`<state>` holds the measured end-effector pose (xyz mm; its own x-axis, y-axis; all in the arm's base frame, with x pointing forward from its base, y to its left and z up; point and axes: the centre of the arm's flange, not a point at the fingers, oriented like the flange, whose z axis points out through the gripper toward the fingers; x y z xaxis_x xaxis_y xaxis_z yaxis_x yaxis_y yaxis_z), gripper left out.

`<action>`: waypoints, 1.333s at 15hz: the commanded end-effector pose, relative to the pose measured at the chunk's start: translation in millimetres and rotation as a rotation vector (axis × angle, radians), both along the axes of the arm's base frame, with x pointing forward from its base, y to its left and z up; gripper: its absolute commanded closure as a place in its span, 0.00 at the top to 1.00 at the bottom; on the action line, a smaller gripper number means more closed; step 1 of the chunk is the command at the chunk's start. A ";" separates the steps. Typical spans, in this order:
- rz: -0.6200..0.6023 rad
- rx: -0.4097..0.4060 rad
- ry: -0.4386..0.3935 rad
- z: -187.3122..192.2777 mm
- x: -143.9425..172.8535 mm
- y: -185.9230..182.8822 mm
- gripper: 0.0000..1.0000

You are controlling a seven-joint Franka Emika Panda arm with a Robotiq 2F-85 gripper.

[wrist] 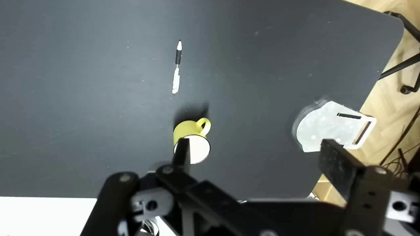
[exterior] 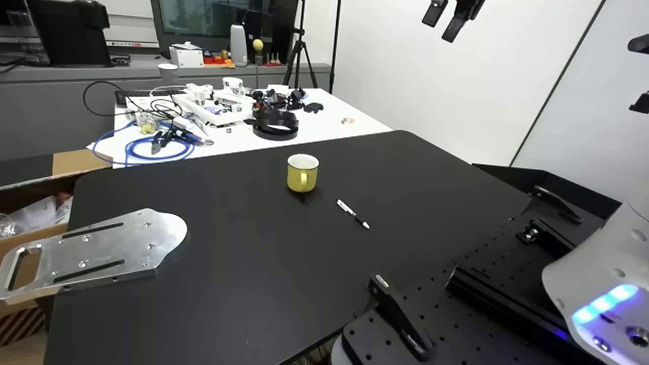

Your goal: Put the pen in the cup

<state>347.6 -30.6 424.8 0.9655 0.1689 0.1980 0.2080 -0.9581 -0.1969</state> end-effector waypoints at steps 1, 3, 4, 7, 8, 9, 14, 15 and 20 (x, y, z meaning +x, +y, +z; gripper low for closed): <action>0.000 0.000 0.000 0.0 0.0 0.0 1.00; 0.000 0.000 0.000 0.1 0.0 0.0 1.00; 0.000 0.000 0.000 0.1 0.0 0.0 1.00; 0.000 0.000 0.000 0.1 0.0 0.0 1.00; 0.000 0.000 0.000 0.1 0.0 0.0 1.00; 0.000 0.000 0.000 0.1 0.0 0.0 1.00; 0.000 0.000 0.000 0.1 0.0 0.0 1.00; 0.009 -0.005 -0.010 0.2 4.7 1.1 1.00; -0.058 -0.064 -0.099 -2.2 64.7 6.6 1.00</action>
<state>366.9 -28.9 425.4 0.9510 0.1633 0.2627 0.2071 -0.9670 -0.1486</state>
